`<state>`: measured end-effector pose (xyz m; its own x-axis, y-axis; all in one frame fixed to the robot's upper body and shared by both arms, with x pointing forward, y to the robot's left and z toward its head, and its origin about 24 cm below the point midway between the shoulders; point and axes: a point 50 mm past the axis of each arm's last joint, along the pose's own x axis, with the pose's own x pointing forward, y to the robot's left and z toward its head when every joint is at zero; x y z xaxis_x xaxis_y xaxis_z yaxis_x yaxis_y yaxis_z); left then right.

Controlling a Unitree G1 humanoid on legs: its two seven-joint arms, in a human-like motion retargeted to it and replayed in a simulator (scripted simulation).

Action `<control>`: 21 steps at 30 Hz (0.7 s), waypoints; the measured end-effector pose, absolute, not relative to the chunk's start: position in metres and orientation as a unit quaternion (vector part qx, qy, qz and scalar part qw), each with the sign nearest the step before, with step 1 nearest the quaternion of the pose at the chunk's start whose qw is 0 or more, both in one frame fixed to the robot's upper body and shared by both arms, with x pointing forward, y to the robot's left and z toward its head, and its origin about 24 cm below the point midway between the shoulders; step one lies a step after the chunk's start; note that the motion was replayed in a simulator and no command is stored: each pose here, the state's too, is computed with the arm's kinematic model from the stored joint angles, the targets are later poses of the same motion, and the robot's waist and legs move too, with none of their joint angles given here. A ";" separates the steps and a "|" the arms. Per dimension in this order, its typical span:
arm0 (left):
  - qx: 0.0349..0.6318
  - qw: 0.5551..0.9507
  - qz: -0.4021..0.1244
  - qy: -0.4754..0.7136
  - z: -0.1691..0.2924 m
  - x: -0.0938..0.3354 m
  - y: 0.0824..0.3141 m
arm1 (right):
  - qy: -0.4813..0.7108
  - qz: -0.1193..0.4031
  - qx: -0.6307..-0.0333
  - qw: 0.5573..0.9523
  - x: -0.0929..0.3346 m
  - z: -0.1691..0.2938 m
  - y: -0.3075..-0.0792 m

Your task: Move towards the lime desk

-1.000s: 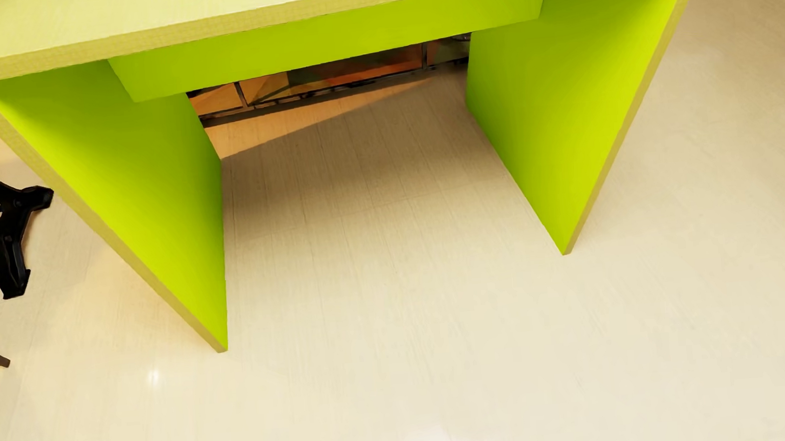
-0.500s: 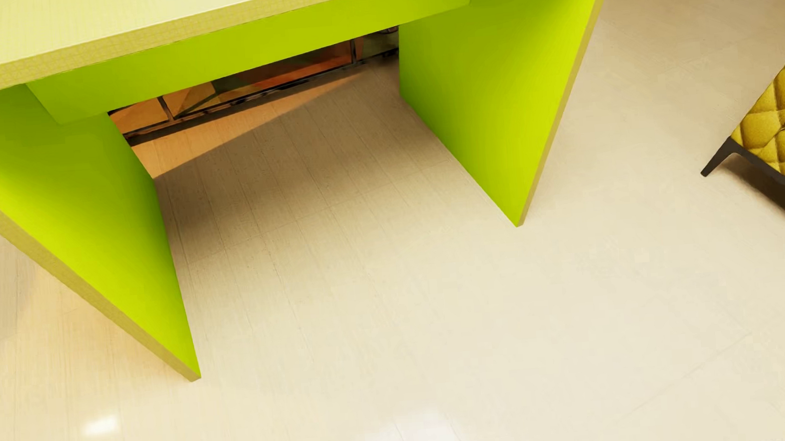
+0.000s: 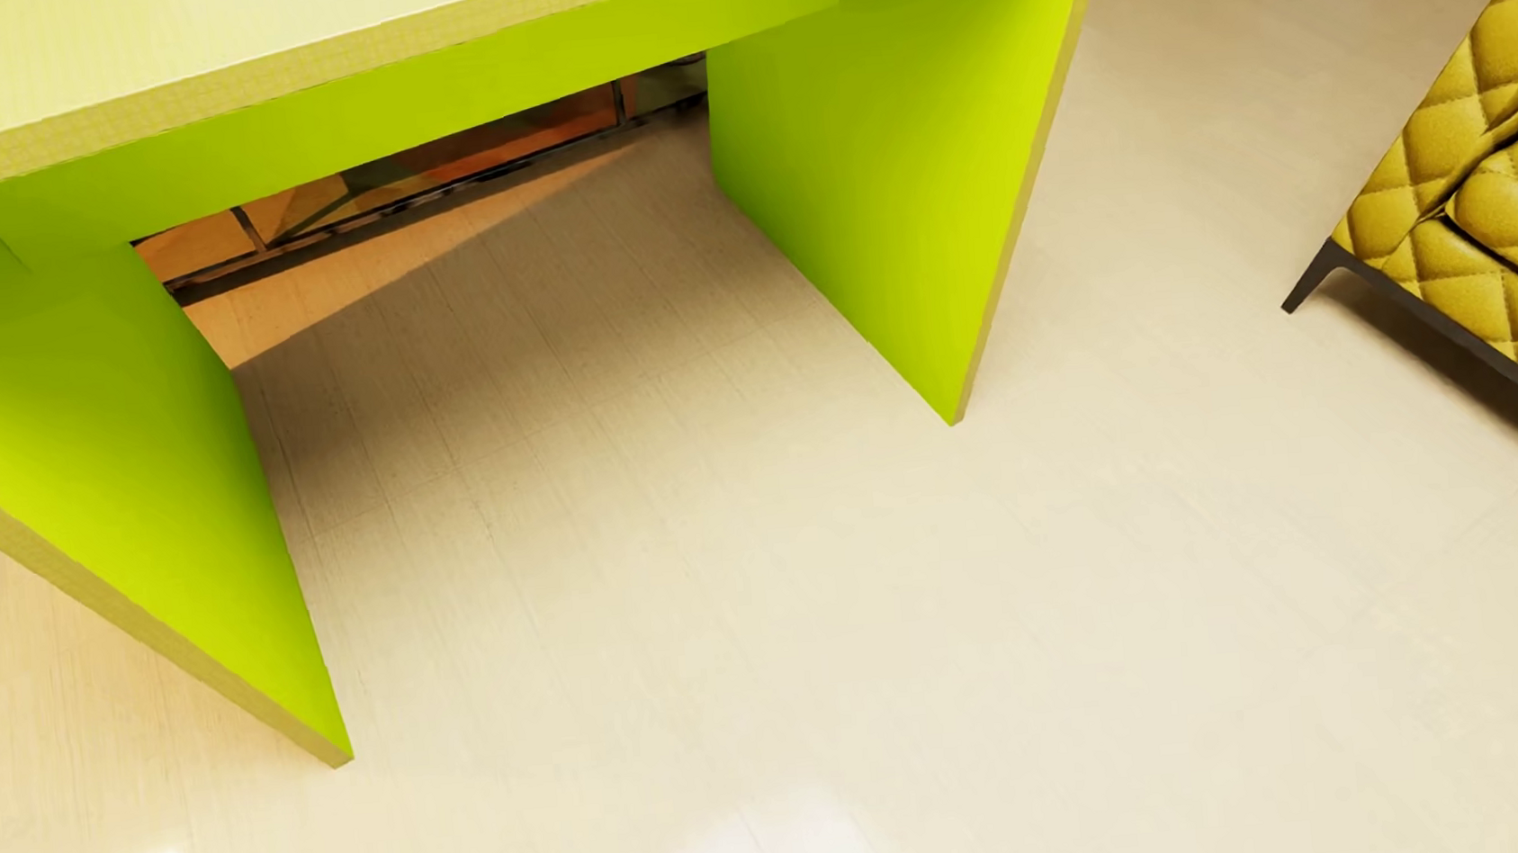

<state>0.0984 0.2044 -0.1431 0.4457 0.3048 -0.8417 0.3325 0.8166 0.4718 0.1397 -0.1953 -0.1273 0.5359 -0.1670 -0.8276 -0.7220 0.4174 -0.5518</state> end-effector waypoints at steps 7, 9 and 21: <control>0.314 0.780 -0.006 0.541 -0.145 0.090 0.214 | 0.438 0.185 -0.504 0.721 0.139 -0.127 -0.196; 0.310 0.779 -0.002 0.545 -0.146 0.089 0.214 | 0.444 0.200 -0.504 0.713 0.132 -0.131 -0.193; 0.308 0.789 0.013 0.531 -0.141 0.091 0.217 | 0.472 0.238 -0.491 0.692 0.114 -0.144 -0.180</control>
<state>0.0912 0.2167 -0.1413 0.4347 0.3482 -0.8305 0.3060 0.8103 0.4999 0.1137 -0.1803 -0.1437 0.4402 -0.1339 -0.8878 -0.7939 0.4039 -0.4546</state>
